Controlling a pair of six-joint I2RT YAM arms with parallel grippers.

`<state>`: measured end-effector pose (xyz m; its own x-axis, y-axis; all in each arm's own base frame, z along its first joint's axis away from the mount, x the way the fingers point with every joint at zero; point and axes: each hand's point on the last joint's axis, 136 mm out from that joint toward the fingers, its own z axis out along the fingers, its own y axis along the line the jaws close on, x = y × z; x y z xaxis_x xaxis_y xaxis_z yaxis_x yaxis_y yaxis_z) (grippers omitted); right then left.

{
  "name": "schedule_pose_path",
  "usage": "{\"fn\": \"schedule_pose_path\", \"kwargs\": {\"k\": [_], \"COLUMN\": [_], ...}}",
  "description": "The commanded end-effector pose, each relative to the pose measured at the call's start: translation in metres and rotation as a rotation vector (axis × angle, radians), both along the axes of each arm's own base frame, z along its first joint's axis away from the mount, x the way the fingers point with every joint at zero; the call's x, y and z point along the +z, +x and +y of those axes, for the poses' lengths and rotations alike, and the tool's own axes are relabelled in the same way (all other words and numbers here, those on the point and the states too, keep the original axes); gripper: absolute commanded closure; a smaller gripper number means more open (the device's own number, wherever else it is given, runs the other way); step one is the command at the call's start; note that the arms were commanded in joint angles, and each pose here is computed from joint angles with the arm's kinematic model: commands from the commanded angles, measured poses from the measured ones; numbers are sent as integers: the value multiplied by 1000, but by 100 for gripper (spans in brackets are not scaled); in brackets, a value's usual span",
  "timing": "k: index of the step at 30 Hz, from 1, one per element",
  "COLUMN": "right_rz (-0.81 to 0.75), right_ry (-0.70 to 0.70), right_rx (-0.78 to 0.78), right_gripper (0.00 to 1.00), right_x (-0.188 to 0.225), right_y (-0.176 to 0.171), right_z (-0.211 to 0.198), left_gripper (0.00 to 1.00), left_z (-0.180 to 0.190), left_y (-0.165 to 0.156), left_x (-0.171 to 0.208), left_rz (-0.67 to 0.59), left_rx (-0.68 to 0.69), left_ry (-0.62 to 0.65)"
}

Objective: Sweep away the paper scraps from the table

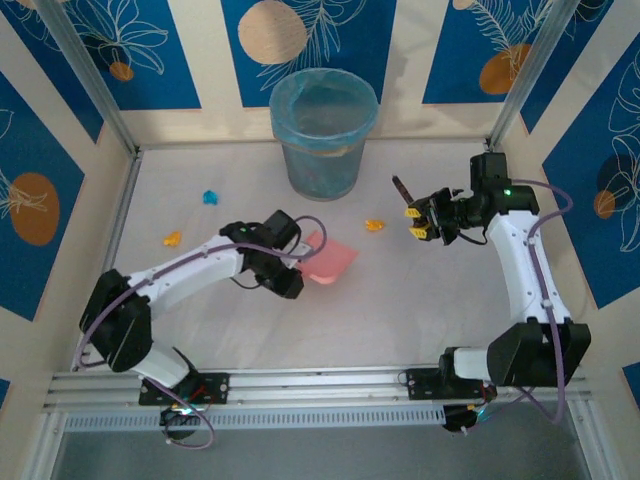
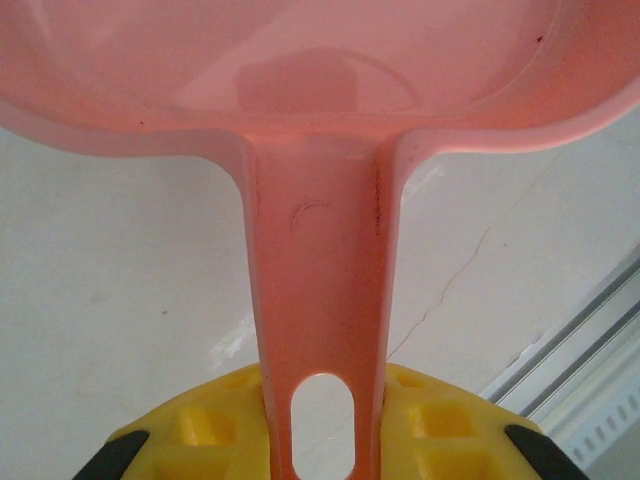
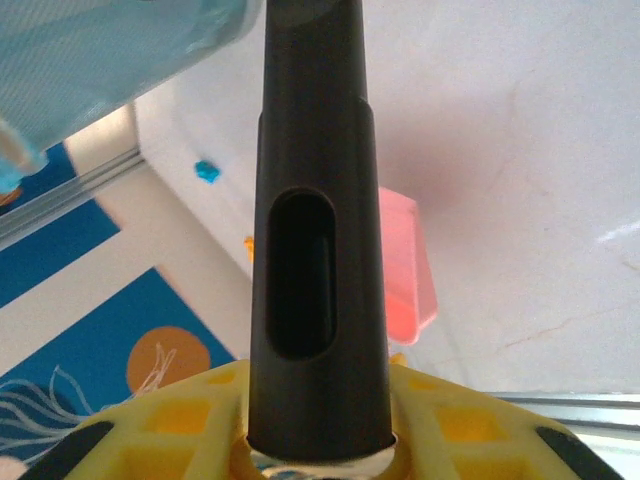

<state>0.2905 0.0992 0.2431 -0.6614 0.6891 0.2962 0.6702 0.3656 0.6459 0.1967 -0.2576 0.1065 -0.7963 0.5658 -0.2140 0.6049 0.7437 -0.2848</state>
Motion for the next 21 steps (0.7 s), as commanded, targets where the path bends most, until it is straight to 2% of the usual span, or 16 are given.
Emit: {"fn": "schedule_pose_path", "kwargs": {"k": [1, 8, 13, 21], "right_rz": [13, 66, 44, 54], "right_ry": [-54, -220, -168, -96], "right_rx": [59, 250, 314, 418], "right_gripper": [100, 100, 100, 100], "right_x": [-3, -30, -34, -48], "right_y": [1, 13, 22, 25], "right_z": [-2, 0, 28, 68], "left_gripper": [100, 100, 100, 100], "left_z": [-11, -29, -41, -39], "left_y": [0, -2, 1, 15], "left_x": [-1, -22, -33, -51], "left_rz": [-49, -54, -45, -68], "left_rx": [-86, -165, -174, -130], "left_ry": [30, 86, 96, 171]}}
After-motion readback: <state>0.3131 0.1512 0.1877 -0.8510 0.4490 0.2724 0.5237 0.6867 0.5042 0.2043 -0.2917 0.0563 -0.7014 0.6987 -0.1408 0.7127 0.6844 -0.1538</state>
